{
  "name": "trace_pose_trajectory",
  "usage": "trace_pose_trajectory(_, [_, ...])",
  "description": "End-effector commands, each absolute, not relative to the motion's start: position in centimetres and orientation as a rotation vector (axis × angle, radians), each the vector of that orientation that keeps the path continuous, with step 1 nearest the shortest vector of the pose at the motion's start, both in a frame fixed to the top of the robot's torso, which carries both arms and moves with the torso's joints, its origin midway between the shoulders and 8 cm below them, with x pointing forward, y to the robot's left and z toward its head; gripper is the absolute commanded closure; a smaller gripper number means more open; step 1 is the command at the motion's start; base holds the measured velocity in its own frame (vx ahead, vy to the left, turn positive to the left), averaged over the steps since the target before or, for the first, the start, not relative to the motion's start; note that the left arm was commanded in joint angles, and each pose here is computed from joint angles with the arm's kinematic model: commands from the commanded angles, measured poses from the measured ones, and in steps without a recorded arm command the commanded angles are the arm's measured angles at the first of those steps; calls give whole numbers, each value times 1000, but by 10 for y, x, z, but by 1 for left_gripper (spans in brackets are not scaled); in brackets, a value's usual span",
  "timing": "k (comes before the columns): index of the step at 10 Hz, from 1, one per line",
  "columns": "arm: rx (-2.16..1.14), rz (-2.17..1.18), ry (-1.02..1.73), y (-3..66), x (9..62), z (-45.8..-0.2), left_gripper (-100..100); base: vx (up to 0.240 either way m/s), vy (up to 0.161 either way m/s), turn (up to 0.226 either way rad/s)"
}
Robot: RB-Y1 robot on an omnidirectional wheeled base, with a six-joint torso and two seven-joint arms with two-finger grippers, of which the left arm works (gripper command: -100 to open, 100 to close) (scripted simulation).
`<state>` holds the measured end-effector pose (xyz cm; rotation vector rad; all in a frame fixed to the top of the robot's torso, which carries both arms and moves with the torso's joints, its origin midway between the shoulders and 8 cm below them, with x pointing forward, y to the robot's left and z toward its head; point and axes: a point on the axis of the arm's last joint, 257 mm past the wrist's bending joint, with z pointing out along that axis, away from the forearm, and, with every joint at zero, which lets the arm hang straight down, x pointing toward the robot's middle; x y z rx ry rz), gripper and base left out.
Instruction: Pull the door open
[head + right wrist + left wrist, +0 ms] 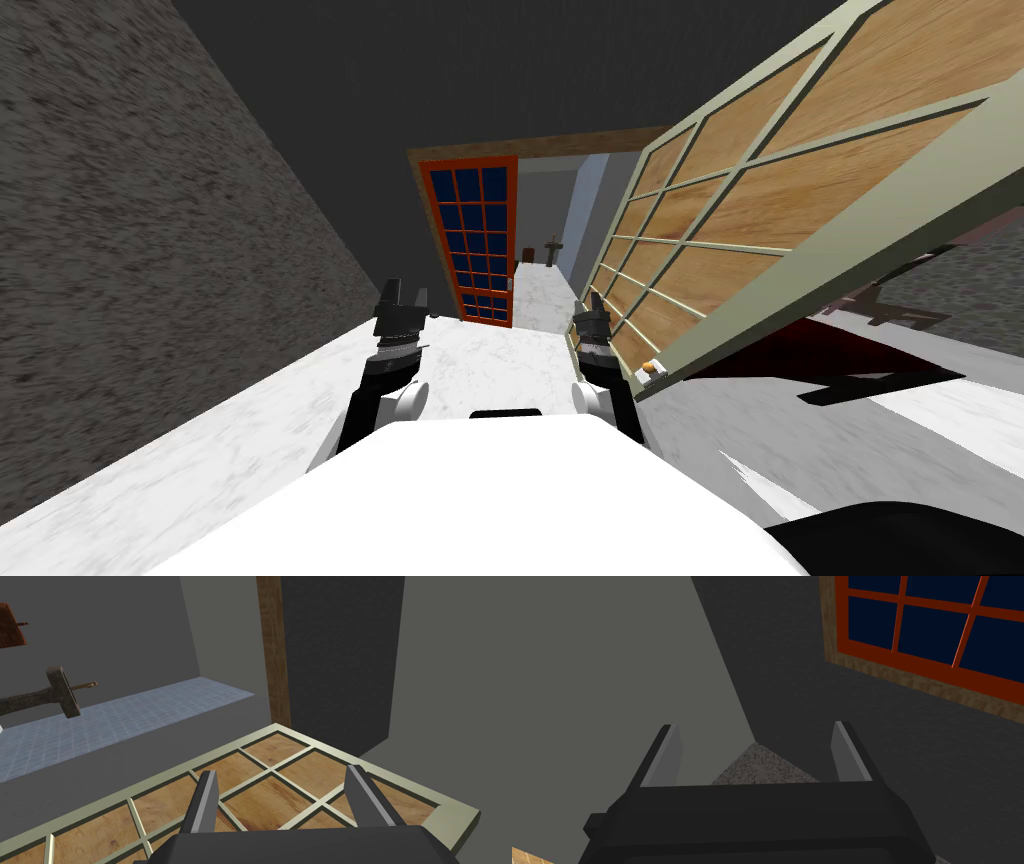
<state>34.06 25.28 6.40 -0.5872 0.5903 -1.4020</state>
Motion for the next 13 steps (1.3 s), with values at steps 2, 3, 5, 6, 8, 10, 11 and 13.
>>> trace_pose_trajectory(2, [-574, -1337, 637, 255, 350, 48, -100, 83, -18, -63])
trace_pose_trajectory(3, [-569, -1311, 654, 256, 353, 42, -100, 111, -26, -61])
trace_pose_trajectory(5, [-559, -1261, 688, 259, 360, 30, -100, 116, -42, -51])
trace_pose_trajectory(6, [-551, -1224, 711, 261, 364, 21, -100, 125, -19, -61])
trace_pose_trajectory(8, [-543, -1182, 737, 264, 369, 11, -100, 104, -18, -45])
trace_pose_trajectory(10, [-533, -1136, 764, 267, 374, -1, -100, 75, -17, -48])
trace_pose_trajectory(11, [-529, -1114, 778, 269, 377, -6, -100, 90, -25, -45])
trace_pose_trajectory(13, [-518, -1065, 806, 273, 382, -18, -100, 95, -23, -50])
